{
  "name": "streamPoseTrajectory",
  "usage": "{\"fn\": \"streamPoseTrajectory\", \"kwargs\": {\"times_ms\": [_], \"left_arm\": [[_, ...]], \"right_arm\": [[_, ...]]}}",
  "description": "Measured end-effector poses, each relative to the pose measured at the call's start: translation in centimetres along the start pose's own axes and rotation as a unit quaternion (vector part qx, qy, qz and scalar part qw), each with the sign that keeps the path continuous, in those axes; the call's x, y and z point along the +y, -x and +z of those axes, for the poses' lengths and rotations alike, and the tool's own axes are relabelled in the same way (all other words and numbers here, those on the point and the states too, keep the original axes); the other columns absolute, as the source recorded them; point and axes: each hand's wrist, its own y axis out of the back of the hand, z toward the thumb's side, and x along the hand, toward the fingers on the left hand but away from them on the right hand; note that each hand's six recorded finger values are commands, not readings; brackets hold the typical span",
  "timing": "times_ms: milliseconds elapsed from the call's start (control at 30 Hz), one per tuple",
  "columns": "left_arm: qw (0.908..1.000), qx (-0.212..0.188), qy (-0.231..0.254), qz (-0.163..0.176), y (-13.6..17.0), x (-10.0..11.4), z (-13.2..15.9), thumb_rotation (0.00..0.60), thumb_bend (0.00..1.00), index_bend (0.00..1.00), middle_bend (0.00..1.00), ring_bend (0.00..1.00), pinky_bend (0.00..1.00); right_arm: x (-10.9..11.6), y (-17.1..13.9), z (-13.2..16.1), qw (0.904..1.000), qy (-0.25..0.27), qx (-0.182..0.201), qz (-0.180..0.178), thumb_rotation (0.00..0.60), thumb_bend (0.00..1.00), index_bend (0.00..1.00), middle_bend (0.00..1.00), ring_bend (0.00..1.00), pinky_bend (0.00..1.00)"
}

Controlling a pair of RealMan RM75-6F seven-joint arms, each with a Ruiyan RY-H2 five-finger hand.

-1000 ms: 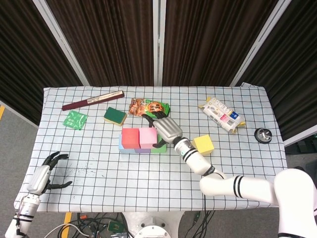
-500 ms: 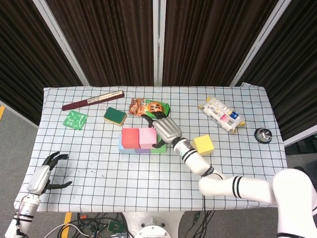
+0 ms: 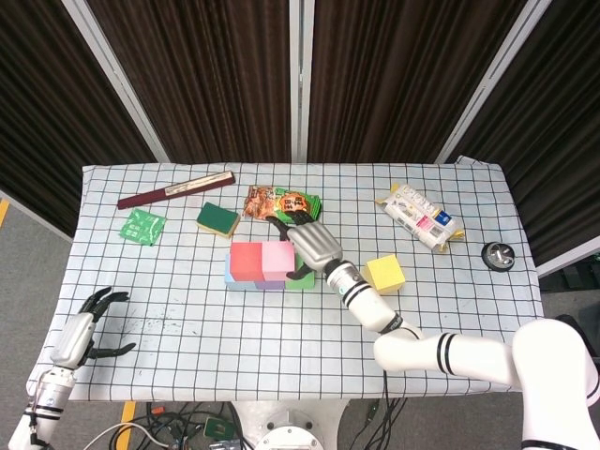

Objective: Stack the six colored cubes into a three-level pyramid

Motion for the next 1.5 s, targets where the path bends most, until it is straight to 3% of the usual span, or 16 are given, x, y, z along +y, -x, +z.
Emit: {"fn": "streamPoseTrajectory", "kwargs": {"times_ms": [600,967,1500], "left_arm": [[1.0000,0.001,0.002,0.000,0.08,0.01,-0.13,0.600,0.00,0.19,0.22,0.06,0.09],[1.0000,0.002,0.002,-0.001,0.08,-0.03,-0.20,0.600,0.00,0.20,0.22,0.06,0.09],[1.0000,0.000,0.002,0.001,0.05,0.10,-0.11,0.600,0.00,0.20,0.22,0.06,0.09]], "right_arm": [[-0.36,0.09,-0.11,1.0000,0.001,-0.002,0.002,0.600,0.15,0.00,0.43,0.02,0.00],[-0.28,0.07,-0.16,0.9999,0.010,-0.001,0.001,0.600,0.09,0.00,0.26,0.00,0.00],[0.57,-0.47,0.15,0.9997,0.023,0.010,-0.005,0.600,0.01,0.00,0.22,0.00,0.00]]}}
